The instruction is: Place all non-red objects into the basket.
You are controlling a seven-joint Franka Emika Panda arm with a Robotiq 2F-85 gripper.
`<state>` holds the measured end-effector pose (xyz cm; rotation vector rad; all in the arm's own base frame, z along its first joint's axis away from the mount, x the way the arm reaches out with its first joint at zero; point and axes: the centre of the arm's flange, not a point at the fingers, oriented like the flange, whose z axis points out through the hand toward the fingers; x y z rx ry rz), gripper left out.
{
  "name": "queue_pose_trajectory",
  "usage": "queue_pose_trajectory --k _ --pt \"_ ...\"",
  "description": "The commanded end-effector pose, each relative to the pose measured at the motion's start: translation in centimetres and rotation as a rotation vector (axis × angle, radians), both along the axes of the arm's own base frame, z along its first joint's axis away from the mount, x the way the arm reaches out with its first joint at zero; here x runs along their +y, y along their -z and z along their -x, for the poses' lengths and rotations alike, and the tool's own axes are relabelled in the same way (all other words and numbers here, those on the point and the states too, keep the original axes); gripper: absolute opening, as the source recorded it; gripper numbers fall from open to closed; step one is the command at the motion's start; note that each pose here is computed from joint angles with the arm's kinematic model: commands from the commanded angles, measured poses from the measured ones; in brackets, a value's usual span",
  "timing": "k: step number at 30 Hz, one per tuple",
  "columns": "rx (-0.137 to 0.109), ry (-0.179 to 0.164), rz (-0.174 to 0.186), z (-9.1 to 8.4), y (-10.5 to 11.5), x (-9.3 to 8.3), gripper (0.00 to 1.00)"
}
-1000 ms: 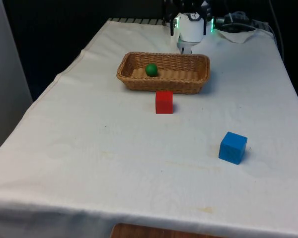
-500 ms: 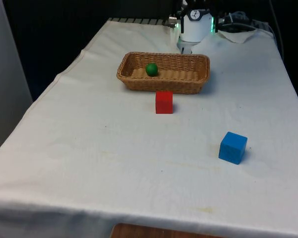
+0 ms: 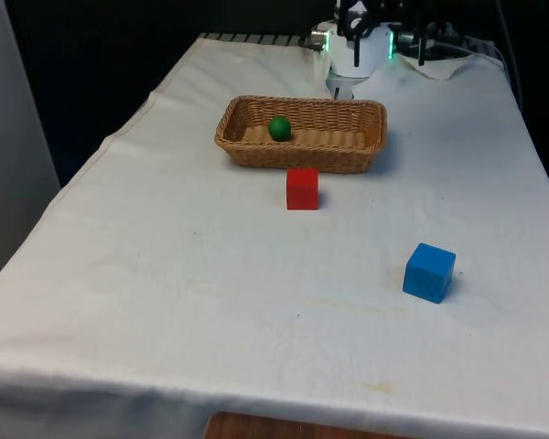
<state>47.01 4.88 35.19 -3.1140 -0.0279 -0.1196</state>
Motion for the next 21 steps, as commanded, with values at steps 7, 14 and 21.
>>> queue_pose_trajectory --k 7,14,21 --pt "0.014 0.001 0.012 -1.8 -0.2 1.3 1.0" --pt "0.005 -0.005 0.02 -3.4 -0.6 2.1 1.0" --pt "0.028 -0.009 0.022 -5.9 -0.6 3.7 1.0"
